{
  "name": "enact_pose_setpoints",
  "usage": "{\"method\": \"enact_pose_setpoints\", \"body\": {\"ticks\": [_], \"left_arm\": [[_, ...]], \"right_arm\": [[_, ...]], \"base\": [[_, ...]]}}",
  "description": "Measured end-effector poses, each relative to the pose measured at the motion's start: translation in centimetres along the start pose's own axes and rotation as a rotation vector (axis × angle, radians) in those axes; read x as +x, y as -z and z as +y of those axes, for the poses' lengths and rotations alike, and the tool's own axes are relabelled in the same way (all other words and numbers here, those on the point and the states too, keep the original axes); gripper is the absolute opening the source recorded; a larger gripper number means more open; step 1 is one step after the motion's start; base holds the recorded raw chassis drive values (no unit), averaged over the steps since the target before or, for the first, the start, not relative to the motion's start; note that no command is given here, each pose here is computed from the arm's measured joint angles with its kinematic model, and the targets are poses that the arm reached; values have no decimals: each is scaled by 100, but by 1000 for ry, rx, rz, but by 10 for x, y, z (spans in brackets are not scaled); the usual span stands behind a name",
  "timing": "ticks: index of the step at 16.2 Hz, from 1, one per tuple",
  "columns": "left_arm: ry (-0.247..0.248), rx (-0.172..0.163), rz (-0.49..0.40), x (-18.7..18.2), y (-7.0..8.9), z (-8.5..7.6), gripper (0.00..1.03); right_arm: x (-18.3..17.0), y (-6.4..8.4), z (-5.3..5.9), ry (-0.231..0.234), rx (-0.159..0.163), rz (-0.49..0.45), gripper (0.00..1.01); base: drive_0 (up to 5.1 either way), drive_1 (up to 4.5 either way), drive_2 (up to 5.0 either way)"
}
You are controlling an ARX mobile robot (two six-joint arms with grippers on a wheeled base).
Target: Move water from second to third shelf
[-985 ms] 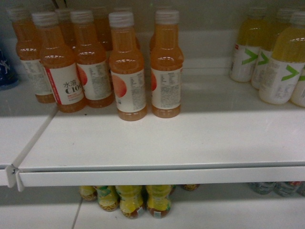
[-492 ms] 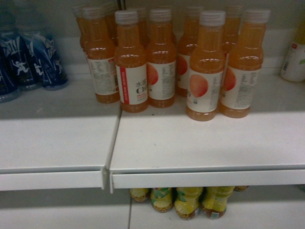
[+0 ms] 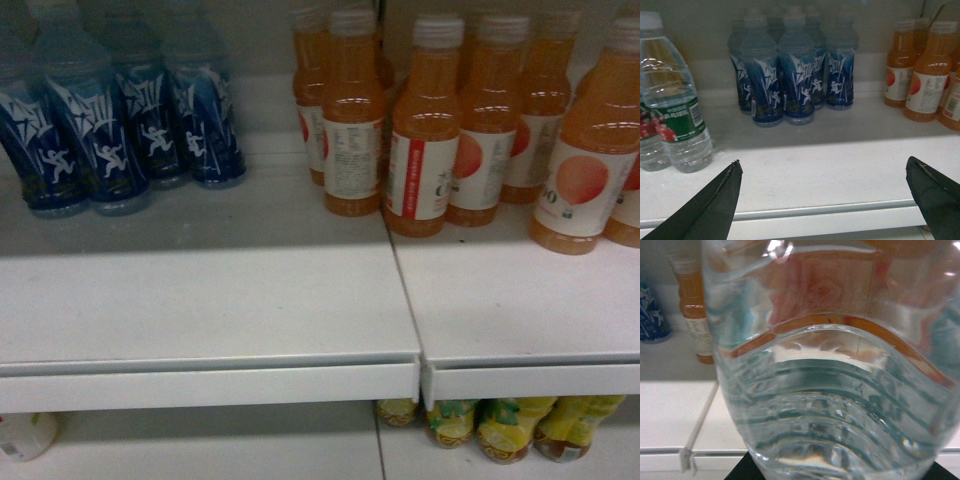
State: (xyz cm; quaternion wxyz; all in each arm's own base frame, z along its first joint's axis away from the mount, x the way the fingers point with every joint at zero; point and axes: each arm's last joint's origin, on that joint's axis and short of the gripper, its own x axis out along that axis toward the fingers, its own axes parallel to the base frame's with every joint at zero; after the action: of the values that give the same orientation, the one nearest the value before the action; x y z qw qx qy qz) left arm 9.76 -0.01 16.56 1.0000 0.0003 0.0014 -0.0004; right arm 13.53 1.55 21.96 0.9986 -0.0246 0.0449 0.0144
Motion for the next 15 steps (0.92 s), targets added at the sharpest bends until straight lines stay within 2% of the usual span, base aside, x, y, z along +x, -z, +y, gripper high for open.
{"method": "enact_pose_setpoints", "body": {"ticks": [15], "left_arm": [[-1,0,-1,0,0,0,98]], "right_arm": [[0,0,0,0,0,4,38]], "base": [[-502,239,239]]}}
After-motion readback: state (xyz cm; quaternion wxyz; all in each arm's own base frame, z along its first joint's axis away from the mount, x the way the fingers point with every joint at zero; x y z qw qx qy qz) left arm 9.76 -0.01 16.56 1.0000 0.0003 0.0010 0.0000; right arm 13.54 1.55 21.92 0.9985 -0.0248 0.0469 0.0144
